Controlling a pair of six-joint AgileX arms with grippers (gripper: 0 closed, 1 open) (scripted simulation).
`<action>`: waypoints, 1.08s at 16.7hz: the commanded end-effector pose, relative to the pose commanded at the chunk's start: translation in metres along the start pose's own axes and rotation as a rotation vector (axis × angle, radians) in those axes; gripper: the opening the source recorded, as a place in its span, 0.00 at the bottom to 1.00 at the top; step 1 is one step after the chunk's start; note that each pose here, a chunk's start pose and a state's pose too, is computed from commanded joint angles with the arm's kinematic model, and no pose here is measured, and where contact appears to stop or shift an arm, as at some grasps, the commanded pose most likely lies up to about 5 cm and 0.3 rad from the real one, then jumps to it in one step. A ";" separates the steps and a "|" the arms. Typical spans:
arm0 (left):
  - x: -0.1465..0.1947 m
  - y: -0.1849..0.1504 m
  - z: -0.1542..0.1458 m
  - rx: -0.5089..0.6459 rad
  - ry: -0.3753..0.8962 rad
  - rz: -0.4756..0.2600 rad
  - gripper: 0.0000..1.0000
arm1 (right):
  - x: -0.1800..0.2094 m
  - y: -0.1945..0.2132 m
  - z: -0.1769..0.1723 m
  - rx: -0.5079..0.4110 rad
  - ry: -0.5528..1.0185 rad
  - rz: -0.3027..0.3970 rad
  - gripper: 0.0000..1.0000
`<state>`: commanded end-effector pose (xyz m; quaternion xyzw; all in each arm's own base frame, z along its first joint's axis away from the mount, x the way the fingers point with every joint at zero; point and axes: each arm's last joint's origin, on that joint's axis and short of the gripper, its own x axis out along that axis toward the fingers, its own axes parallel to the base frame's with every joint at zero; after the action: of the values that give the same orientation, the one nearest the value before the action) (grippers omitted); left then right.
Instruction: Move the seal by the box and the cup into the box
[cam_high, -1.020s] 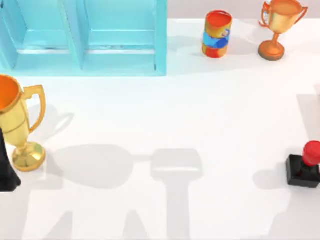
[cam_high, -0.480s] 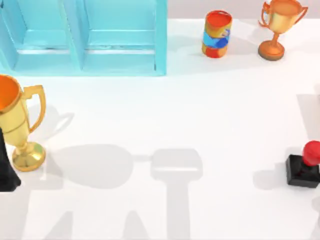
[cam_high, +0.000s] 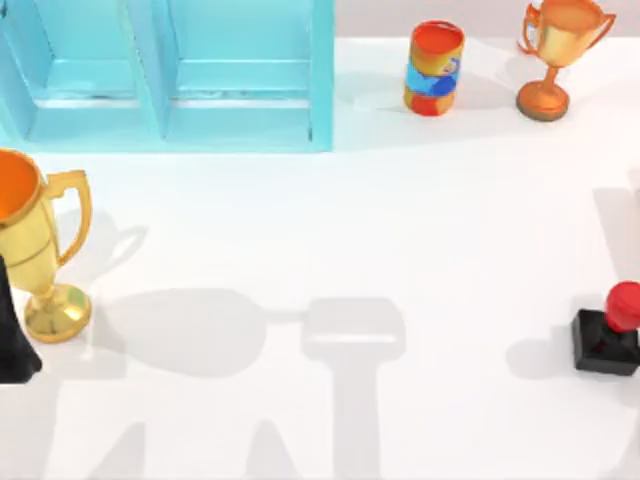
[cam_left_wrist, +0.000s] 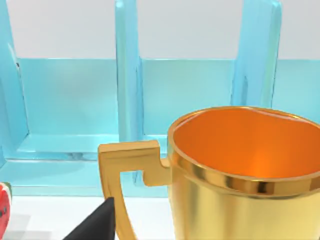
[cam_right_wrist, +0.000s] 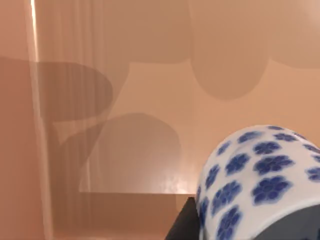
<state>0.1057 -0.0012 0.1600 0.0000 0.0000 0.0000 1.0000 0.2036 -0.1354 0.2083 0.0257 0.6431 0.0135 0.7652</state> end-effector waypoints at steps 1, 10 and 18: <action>0.000 0.000 0.000 0.000 0.000 0.000 1.00 | 0.002 -0.001 0.001 0.000 -0.018 -0.002 0.00; 0.000 0.000 0.000 0.000 0.000 0.000 1.00 | 0.041 -0.013 -0.010 -0.015 0.071 -0.056 0.00; 0.000 0.000 0.000 0.000 0.000 0.000 1.00 | 0.041 -0.013 -0.010 -0.015 0.071 -0.056 0.38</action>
<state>0.1057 -0.0012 0.1600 0.0000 0.0000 0.0000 1.0000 0.2007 -0.1463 0.1659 0.0014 0.6702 -0.0024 0.7422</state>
